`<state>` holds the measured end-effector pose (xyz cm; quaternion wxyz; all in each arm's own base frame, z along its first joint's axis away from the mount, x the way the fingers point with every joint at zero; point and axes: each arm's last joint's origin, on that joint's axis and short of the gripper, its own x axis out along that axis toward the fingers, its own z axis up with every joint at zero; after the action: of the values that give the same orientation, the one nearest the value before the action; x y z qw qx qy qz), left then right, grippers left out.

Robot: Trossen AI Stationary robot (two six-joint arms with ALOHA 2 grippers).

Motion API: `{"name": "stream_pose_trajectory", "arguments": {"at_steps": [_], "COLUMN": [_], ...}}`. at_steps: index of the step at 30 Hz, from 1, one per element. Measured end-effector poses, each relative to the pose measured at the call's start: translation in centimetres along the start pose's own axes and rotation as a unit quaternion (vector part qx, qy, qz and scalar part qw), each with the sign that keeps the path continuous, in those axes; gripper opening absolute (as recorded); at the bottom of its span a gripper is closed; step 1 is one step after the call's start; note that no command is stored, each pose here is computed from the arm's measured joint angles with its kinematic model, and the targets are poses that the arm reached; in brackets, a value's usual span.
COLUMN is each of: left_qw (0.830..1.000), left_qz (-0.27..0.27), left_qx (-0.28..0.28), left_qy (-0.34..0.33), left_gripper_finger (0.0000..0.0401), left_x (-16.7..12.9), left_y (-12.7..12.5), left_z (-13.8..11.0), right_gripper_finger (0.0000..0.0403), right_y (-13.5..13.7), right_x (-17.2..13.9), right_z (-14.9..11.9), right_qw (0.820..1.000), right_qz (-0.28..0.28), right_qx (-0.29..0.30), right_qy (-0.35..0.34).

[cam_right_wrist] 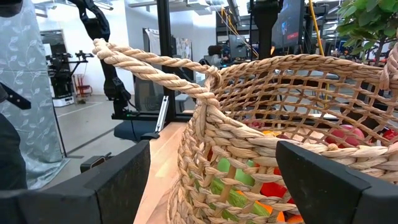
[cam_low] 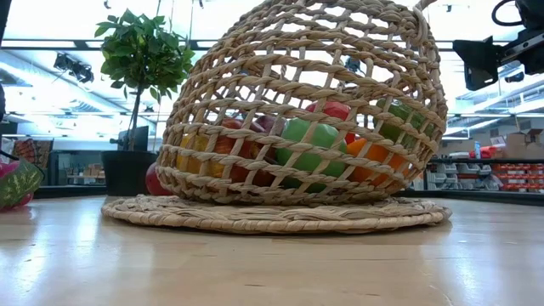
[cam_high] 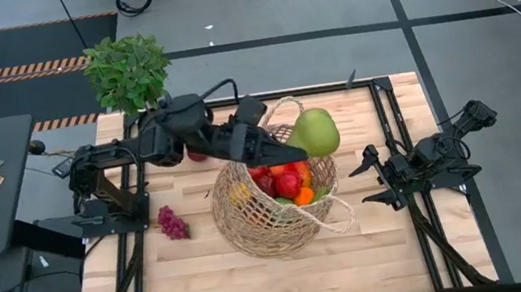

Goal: Build produce basket
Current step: Put the green pear into the brown basket

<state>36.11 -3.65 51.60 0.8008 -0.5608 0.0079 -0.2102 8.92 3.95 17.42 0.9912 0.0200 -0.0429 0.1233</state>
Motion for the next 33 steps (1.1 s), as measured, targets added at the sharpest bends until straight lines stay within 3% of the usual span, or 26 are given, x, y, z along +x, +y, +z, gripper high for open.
{"name": "stream_pose_trajectory", "arguments": {"at_steps": [8,16,22,27,33], "left_qw": [1.0,0.993,0.992,0.989,0.973], "left_qz": [-0.005,0.008,0.109,0.146,0.228], "left_qx": [0.004,0.11,0.049,0.009,-0.032], "left_qy": [0.0,0.038,0.037,0.021,0.001], "left_gripper_finger": [0.017,0.017,0.017,0.0169,0.0167], "left_x": [0.0,0.0,0.5,2.1,3.8], "left_y": [-0.1,0.4,3.0,5.9,10.5], "left_z": [0.0,-0.3,-0.8,-0.9,-1.5], "right_gripper_finger": [0.035,0.035,0.035,0.035,0.035], "right_y": [0.0,0.0,0.0,0.0,0.0], "right_x": [0.0,0.0,0.0,0.0,0.0], "right_z": [0.0,0.0,0.0,0.1,0.1], "right_qw": [1.0,1.0,1.0,1.0,1.0], "right_qz": [0.0,0.0,0.0,0.0,0.0], "right_qx": [0.0,0.0,0.0,0.001,0.001], "right_qy": [0.0,0.0,0.0,-0.003,-0.006]}}
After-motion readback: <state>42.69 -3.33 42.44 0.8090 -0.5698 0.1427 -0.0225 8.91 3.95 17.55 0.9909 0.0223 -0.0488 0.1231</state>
